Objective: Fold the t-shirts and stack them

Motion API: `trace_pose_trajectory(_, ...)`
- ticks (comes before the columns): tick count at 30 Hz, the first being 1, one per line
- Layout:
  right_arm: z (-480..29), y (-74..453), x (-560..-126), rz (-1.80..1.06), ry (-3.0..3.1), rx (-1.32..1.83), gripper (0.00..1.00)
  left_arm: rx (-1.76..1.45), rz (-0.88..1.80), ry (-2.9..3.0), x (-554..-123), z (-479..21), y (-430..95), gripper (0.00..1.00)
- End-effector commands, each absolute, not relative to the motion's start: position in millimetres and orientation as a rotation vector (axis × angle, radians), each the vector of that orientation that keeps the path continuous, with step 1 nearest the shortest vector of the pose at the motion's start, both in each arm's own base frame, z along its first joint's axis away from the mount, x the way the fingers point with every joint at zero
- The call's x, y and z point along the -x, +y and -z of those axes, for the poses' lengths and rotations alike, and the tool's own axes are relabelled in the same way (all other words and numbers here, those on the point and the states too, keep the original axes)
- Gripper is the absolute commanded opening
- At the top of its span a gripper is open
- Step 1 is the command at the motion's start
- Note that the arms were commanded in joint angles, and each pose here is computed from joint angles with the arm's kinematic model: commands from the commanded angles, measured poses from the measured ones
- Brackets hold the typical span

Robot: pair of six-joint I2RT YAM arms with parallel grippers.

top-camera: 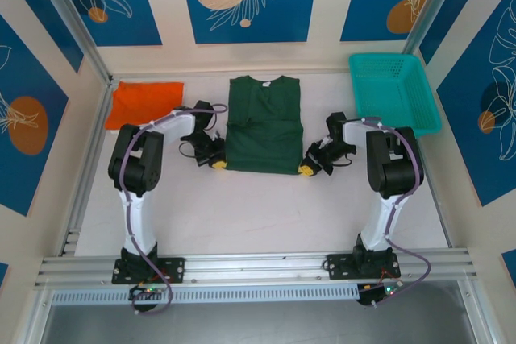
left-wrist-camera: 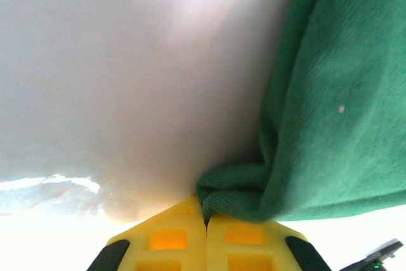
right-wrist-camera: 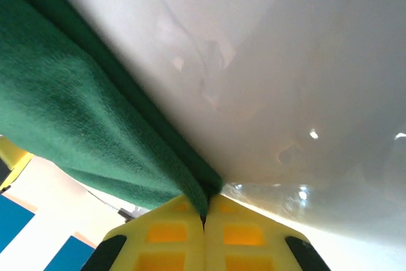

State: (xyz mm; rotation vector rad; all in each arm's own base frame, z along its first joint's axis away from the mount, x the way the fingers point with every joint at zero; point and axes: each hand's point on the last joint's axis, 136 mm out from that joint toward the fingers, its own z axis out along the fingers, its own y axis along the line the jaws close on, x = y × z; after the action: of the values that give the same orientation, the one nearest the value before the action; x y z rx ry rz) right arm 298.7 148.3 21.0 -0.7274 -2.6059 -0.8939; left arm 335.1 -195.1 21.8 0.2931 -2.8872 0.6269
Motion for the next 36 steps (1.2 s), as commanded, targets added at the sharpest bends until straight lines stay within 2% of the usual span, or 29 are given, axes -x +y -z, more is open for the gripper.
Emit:
trace_pose_trajectory(1, -17, 137, -256, 0.708, -2.540, 0.765, 0.07, -0.272, -0.419, -2.894, -308, -9, -163, 0.00)
trace_pose_trajectory(3, -18, 138, -244, 0.696, -2.529, 0.750, 0.11, -0.276, -0.440, -2.862, -294, -11, -163, 0.00)
trace_pose_trajectory(6, -24, 139, -229, 0.700, -2.514, 0.749, 0.25, -0.285, -0.461, -2.854, -280, -20, -161, 0.00)
trace_pose_trajectory(7, -28, 139, -228, 0.711, -2.520, 0.755, 0.32, -0.287, -0.465, -2.866, -279, -26, -160, 0.01)
trace_pose_trajectory(8, -33, 139, -229, 0.728, -2.535, 0.758, 0.39, -0.290, -0.473, -2.883, -281, -34, -160, 0.07)
trace_pose_trajectory(11, -51, 137, -244, 0.773, -2.593, 0.770, 0.45, -0.311, -0.531, -2.946, -298, -61, -165, 0.13)
trace_pose_trajectory(13, -68, 139, -265, 0.844, -2.630, 0.776, 0.44, -0.328, -0.554, -3.007, -316, -82, -168, 0.36)
trace_pose_trajectory(14, -74, 141, -274, 0.870, -2.643, 0.776, 0.42, -0.328, -0.577, -3.034, -326, -93, -171, 0.39)
trace_pose_trajectory(17, -93, 154, -306, 0.986, -2.670, 0.771, 0.35, -0.305, -0.681, -3.087, -353, -114, -185, 0.33)
trace_pose_trajectory(19, -97, 163, -323, 1.020, -2.678, 0.768, 0.28, -0.295, -0.757, -3.074, -370, -113, -198, 0.28)
trace_pose_trajectory(21, -93, 172, -340, 1.030, -2.665, 0.775, 0.23, -0.276, -0.827, -3.039, -384, -107, -213, 0.27)
trace_pose_trajectory(22, -89, 177, -348, 1.034, -2.656, 0.774, 0.23, -0.269, -0.850, -3.028, -391, -104, -220, 0.28)
trace_pose_trajectory(25, -79, 189, -371, 1.027, -2.633, 0.766, 0.22, -0.304, -0.913, -2.997, -409, -88, -234, 0.40)
trace_pose_trajectory(30, -53, 188, -399, 0.943, -2.576, 0.826, 0.21, -0.410, -0.979, -2.961, -439, -70, -249, 0.48)
trace_pose_trajectory(34, -46, 180, -418, 0.951, -2.538, 0.913, 0.24, -0.436, -0.960, -3.033, -458, -76, -247, 0.58)
trace_pose_trajectory(36, -42, 174, -420, 0.932, -2.510, 0.953, 0.24, -0.424, -0.968, -3.043, -464, -76, -249, 0.60)
